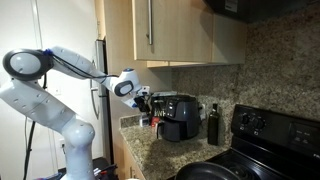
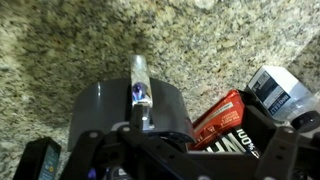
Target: Press the button on the air fryer
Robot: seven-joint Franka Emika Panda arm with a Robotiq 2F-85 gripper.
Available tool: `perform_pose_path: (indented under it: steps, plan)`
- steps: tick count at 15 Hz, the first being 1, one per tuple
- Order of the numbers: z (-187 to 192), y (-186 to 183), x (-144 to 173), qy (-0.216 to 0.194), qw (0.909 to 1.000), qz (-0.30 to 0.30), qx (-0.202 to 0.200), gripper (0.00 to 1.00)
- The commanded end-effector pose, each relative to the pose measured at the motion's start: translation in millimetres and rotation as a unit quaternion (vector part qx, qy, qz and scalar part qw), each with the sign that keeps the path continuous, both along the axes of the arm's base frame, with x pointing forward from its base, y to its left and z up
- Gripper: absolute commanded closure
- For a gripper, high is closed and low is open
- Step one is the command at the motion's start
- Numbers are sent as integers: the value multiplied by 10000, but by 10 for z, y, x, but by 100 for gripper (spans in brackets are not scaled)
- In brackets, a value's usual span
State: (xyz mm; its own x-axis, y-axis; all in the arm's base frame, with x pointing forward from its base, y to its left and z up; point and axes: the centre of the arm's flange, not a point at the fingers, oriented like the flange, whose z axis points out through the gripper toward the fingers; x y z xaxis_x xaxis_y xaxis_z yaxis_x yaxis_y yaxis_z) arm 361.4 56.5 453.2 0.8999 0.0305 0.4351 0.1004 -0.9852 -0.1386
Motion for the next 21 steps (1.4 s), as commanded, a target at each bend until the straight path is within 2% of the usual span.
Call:
perform_pose_path:
  steps: [1, 3, 5, 11, 12, 16, 21]
  plan:
    - [-35, 123, 70, -156, 9999, -12, 5, 0]
    - [-117, 265, 173, -237, 9997, -18, -6, 0]
    - [-195, 243, 302, -255, 9995, -118, -122, 0]
    - [-405, 210, 818, -1049, 9920, -654, 239, 0]
    - [-274, 167, 531, -941, 9941, -518, 156, 0]
    - [-383, 190, 701, -983, 9932, -602, 179, 0]
    - [-424, 233, 928, -1277, 9876, -865, 292, 0]
